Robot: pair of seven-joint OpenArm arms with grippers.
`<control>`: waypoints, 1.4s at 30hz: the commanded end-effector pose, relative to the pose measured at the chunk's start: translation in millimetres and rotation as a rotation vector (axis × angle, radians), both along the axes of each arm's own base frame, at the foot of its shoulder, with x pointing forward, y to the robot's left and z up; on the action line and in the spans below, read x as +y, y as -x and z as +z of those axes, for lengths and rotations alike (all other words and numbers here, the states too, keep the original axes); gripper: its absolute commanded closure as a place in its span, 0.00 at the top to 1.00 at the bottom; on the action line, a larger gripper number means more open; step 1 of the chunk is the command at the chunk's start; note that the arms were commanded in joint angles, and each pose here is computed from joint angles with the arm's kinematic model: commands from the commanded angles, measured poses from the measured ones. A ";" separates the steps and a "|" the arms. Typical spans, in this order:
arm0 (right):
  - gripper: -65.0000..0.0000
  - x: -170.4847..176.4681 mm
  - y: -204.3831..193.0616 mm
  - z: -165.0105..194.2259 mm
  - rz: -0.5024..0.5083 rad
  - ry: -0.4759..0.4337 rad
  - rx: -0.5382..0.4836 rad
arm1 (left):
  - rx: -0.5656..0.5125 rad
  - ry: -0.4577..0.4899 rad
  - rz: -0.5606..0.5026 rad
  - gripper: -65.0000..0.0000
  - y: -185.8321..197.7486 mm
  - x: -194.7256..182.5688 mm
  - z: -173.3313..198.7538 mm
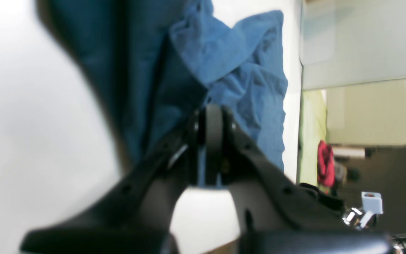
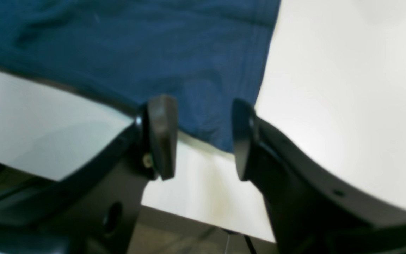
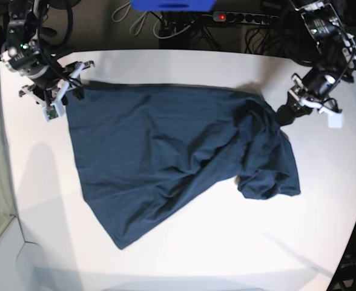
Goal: Layout the t-shirt on the table in an organized manner, then fold the t-shirt properly
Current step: 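Drag the shirt edge away from the right gripper with the left gripper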
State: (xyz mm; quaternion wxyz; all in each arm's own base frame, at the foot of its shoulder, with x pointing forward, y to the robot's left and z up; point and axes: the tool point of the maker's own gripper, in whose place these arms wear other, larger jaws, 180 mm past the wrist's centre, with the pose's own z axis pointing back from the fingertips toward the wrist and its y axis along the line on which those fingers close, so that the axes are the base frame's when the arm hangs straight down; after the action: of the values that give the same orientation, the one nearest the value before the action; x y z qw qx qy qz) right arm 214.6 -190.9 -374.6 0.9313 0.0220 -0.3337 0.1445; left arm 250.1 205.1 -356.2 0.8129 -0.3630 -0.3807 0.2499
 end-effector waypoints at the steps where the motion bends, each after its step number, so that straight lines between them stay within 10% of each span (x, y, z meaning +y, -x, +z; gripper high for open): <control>1: 0.41 -1.1 -6.9 9.2 0.010 0.005 -0.040 | -0.039 -0.007 0.014 0.00 4.7 8.5 13.9; 10: 0.41 -7.4 -10.4 -6.5 -0.014 -0.007 -0.003 | -0.067 -0.120 0.037 0.00 81.4 42.7 20.4; 24: 0.42 -6.3 -12.0 1.1 -0.001 -0.002 -0.024 | 0.452 0.055 0.048 0.01 219.6 -4.2 -136.8; 35: 0.42 60.7 4.0 15.6 0.301 -0.031 -0.045 | 0.476 0.027 0.024 0.02 225.6 -1.0 -136.9; 42: 0.42 68.7 3.1 15.6 0.302 -0.054 -0.052 | 0.406 -0.104 -0.057 0.46 212.8 4.6 -105.1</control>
State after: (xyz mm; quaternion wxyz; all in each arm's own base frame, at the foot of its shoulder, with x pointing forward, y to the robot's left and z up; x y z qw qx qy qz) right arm 205.7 -123.7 -367.8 0.8979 0.0906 -0.3361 0.2693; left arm 37.0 208.9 -466.4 0.8973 -0.2720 -0.2034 0.2818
